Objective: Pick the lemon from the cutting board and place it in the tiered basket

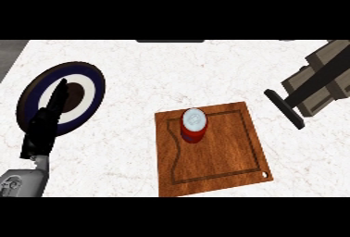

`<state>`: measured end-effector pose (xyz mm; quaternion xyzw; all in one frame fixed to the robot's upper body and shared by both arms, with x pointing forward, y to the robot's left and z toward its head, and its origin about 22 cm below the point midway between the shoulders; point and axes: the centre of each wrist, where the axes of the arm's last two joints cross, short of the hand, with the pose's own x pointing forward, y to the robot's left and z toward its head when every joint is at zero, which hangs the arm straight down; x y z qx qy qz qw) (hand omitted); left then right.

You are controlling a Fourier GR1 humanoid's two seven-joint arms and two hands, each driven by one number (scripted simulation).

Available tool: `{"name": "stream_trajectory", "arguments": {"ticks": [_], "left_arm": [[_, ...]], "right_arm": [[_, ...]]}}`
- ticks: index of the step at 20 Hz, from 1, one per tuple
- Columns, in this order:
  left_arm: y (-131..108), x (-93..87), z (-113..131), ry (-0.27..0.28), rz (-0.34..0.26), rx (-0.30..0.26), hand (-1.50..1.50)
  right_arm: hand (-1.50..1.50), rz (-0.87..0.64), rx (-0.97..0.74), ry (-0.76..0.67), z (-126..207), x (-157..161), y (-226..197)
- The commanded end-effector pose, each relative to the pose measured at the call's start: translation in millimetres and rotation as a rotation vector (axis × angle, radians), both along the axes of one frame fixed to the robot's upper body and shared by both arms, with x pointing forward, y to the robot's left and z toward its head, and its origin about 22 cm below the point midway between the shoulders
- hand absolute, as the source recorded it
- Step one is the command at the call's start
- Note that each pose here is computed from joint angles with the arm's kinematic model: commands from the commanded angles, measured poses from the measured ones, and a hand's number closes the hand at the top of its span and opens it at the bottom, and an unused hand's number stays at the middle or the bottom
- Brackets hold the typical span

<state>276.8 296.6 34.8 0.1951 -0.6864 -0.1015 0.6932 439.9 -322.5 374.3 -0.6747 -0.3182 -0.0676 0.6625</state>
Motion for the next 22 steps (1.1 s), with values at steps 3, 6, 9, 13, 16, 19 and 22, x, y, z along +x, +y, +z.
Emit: {"name": "stream_trajectory", "arguments": {"ticks": [3, 6, 9, 13, 16, 19, 22], "left_arm": [[-1, -5.1, -3, 0.005, -0.017, 0.006, 0.0], [-2, -8.8, -23, 0.018, 0.003, 0.004, 0.0], [7, 2.6, -8, 0.005, 0.027, 0.005, 0.0], [19, -6.8, -13, 0.022, 0.035, 0.009, 0.0], [10, -10.4, -10, 0.02, 0.046, 0.007, 0.0], [14, -10.2, -10, 0.031, 0.062, -0.005, 0.0], [26, -20.4, -14, 0.052, 0.063, 0.0, 0.0]], "right_arm": [[-1.5, -0.074, -0.078, -0.206, 28, -21, -1], [-1.5, -0.119, -0.113, -0.259, 51, -32, 24], [-1.5, -0.198, -0.077, -0.272, 65, -49, 7], [-1.5, -0.251, 0.039, -0.338, 87, -71, 17], [-1.5, -0.238, 0.066, -0.339, 88, -91, 8], [-1.5, -0.197, 0.084, -0.386, 93, -115, 16], [-1.5, -0.191, 0.07, -0.414, 81, -133, 19]]}}
